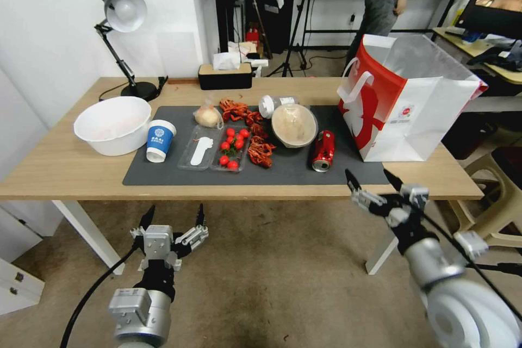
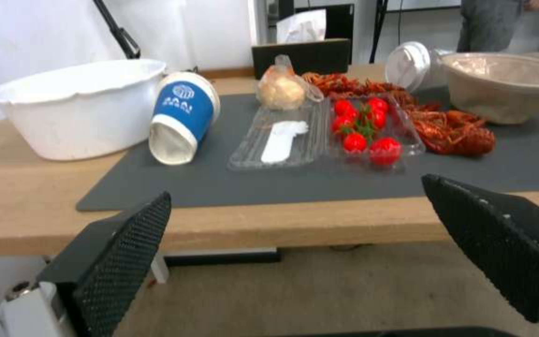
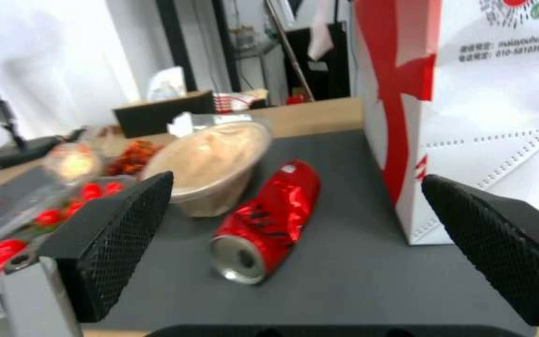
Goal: Pick up the trash from the table and place it into the takeout bag.
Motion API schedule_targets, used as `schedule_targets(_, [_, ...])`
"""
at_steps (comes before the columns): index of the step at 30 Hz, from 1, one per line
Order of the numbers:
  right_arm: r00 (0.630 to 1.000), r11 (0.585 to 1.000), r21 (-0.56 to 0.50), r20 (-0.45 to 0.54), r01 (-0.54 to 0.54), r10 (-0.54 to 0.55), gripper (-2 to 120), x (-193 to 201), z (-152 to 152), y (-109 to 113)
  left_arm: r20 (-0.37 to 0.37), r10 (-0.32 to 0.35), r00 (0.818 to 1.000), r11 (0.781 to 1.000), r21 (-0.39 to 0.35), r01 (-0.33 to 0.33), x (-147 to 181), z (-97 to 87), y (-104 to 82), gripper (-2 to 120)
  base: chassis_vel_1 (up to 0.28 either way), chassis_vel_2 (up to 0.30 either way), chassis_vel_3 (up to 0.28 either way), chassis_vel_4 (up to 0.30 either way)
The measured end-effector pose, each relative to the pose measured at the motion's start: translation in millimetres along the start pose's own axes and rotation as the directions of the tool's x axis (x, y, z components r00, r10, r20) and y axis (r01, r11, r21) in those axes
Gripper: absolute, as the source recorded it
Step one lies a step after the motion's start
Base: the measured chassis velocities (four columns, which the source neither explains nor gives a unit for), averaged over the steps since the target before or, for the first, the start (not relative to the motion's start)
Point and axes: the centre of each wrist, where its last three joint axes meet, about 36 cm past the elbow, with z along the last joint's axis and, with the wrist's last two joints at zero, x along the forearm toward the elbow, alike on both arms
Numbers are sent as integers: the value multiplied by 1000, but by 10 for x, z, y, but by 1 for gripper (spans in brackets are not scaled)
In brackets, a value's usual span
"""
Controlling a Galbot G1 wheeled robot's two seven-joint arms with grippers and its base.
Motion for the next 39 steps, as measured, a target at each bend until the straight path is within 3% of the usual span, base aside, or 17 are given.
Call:
schedule_targets(9, [999,999,-38,-32,-30,29,100,-482,-10,-37,-9,-16,1000,1000,9,16,-23,45,-7,100,0,0,0,0])
schedule_targets(17, [990,998,-34,-136,-50,45,100,-1066,-21,189,-25,-33,999,999,8,33,-31,112,1,100,0,0,0,0])
schedule_targets(24, [961,994,36,-255,-106,112,100,-1242,-37,382,-30,-42,999,999,9,43,-42,153,-3,100,0,0,0,0])
schedule_targets(39, [943,994,47,-315,-100,110,100,-1378,-8,461,-42,-52,998,998,16,53,-62,206,-25,100,0,0,0,0])
